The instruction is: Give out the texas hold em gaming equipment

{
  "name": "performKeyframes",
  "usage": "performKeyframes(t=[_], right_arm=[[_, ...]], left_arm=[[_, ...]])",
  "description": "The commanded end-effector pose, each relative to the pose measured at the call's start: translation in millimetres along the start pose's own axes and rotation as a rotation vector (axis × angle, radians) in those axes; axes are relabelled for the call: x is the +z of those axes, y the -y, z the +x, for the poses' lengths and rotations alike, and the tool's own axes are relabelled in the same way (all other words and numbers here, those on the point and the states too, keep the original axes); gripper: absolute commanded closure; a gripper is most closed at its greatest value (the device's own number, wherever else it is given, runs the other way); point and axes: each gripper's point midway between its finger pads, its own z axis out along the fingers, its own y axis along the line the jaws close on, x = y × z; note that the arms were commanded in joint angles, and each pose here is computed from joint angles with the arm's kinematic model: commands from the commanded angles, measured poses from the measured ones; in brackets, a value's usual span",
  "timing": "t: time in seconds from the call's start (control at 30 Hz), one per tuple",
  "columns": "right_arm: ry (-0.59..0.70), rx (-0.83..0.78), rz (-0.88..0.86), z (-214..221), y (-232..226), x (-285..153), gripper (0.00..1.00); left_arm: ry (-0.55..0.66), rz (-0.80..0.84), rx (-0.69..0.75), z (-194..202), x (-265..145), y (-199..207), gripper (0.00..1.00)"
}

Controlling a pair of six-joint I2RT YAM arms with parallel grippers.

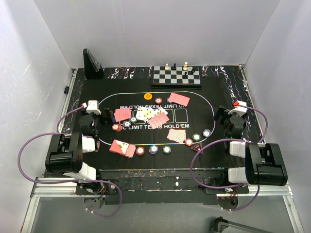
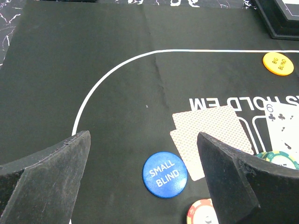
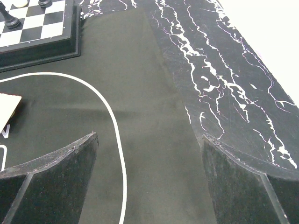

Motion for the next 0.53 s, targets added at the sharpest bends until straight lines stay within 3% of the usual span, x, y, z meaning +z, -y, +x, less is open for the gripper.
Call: performKeyframes(t=[0.0,0.5], right_arm=[[0.041,-0.010,0.000,-11.0,1.3,1.8,0.04],[0.041,-0.009,-0.001,-11.0,1.0,1.8,0.03]], left_arm=[[0.033,-0.013,0.019,-12.7,1.0,-2.2,0.02],[0.024,-0.037,0.030,-12.0,2.9,-1.7,0.02]])
